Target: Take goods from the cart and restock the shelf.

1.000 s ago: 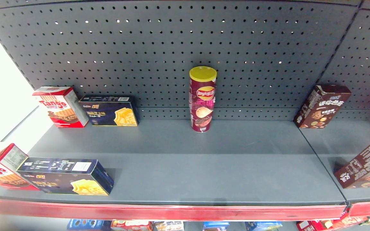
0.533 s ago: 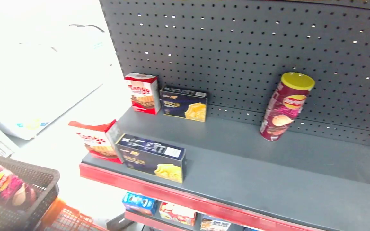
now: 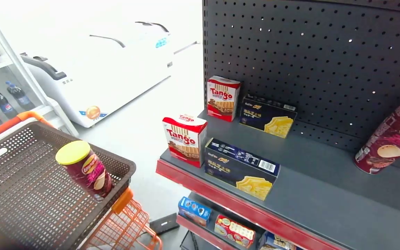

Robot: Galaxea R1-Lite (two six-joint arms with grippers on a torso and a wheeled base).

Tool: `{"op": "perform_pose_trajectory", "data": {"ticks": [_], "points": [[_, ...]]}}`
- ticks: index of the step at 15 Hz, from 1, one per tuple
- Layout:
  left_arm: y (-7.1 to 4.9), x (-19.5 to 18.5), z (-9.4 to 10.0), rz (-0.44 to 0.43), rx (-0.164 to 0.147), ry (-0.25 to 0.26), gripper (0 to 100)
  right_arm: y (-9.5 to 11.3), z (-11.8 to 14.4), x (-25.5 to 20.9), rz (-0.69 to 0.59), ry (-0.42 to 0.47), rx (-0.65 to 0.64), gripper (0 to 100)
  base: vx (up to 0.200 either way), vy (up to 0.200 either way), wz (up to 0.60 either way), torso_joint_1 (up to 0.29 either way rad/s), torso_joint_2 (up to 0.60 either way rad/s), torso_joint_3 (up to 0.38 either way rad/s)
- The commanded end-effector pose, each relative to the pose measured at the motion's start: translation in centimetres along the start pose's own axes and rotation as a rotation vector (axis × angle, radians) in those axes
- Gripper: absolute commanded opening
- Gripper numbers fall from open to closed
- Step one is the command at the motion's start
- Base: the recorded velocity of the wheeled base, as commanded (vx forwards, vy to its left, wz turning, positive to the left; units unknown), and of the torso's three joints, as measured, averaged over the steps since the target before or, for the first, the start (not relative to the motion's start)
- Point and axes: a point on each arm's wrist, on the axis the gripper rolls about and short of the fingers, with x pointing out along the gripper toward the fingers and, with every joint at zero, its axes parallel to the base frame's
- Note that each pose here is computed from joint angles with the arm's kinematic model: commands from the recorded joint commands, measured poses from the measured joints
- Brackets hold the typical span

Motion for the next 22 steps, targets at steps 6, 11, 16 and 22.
{"op": "perform_pose_trajectory", "data": {"ticks": [6, 11, 16, 22], "points": [[0.0, 0.0, 0.0, -0.004, 0.003, 0.001, 100, 0.0, 0.0, 0.0, -0.001, 0.001, 0.000, 100, 0.000, 0.000, 0.00, 0.000, 0.00, 0.000], [0.3, 0.1, 3.0, 0.140, 0.040, 0.131, 100, 0.0, 0.0, 0.0, -0.001, 0.001, 0.000, 100, 0.000, 0.000, 0.00, 0.000, 0.00, 0.000], [0.1, 5.2, 5.7, 0.128, 0.074, 0.415, 100, 0.0, 0.0, 0.0, -0.005, 0.002, 0.000, 100, 0.000, 0.000, 0.00, 0.000, 0.00, 0.000], [-0.4, 11.1, 7.2, 0.122, 0.136, 0.521, 100, 0.0, 0.0, 0.0, -0.005, 0.000, 0.000, 100, 0.000, 0.000, 0.00, 0.000, 0.00, 0.000]]}}
